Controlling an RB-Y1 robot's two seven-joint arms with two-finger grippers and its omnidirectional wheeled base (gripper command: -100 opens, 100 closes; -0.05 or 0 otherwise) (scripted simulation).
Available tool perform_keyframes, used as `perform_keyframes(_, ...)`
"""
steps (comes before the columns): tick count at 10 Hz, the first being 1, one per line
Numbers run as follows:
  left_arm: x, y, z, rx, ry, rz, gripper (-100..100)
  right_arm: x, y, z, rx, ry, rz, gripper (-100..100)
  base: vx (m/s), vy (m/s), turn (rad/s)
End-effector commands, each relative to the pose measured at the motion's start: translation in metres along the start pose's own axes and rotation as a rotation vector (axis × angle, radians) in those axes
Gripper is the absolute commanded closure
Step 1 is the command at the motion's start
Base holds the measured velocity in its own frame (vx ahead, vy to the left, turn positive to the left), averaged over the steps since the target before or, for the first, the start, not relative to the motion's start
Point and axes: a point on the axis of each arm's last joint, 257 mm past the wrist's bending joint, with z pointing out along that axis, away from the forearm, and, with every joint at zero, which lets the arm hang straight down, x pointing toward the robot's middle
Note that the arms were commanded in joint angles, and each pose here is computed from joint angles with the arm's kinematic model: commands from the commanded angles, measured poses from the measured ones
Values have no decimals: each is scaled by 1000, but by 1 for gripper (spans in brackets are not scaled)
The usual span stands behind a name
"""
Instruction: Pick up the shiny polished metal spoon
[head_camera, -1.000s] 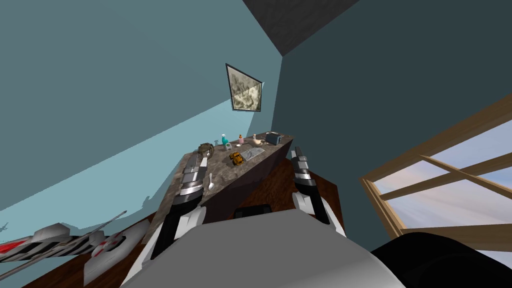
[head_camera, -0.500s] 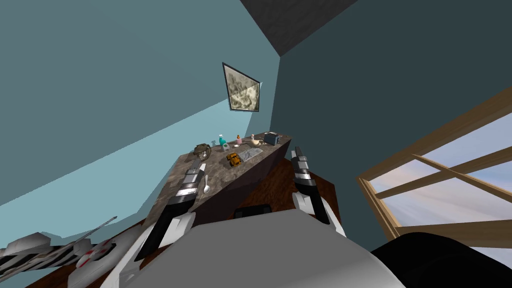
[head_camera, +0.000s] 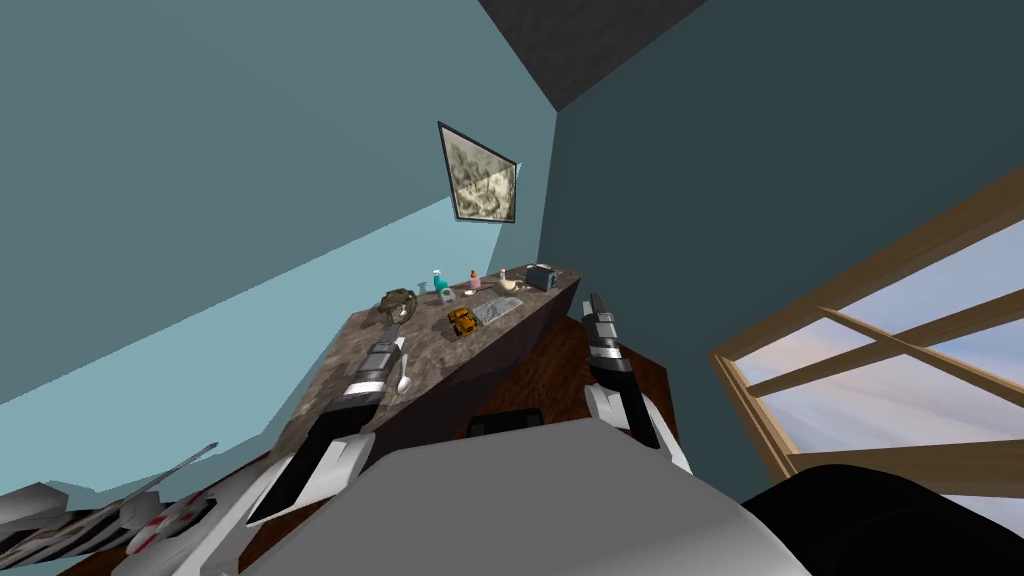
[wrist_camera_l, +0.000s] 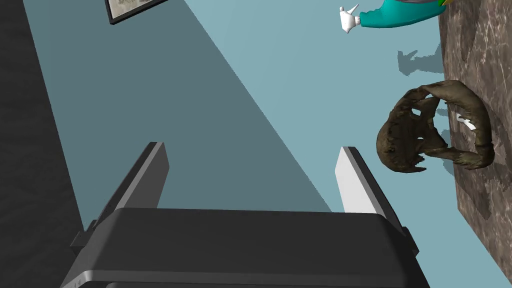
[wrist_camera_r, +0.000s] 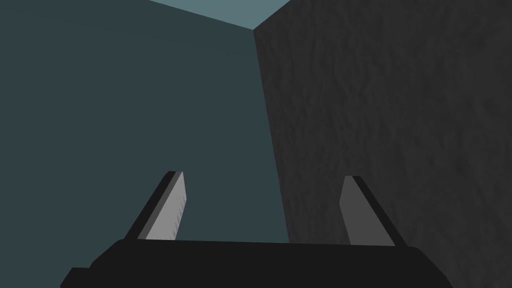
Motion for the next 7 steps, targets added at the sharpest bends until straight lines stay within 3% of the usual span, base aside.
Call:
perform_keyframes(1, -16, 28, -7, -86, 6, 37, -100, 0, 0, 0, 0, 0, 0, 0, 19, -49, -42)
perform_keyframes(4, -37, 65, -17, -207, 12, 85, -100, 0, 0, 0, 0, 0, 0, 0, 24, -50, -28)
perform_keyframes(5, -37, 67, -18, -212, 12, 85, -100, 0, 0, 0, 0, 0, 0, 0, 22, -31, -18)
perform_keyframes(6, -48, 83, -24, -268, 15, 109, -100, 0, 0, 0, 0, 0, 0, 0, 21, -30, -36)
perform_keyframes(7, -49, 84, -24, -271, 15, 109, -100, 0, 0, 0, 0, 0, 0, 0, 15, -29, -11)
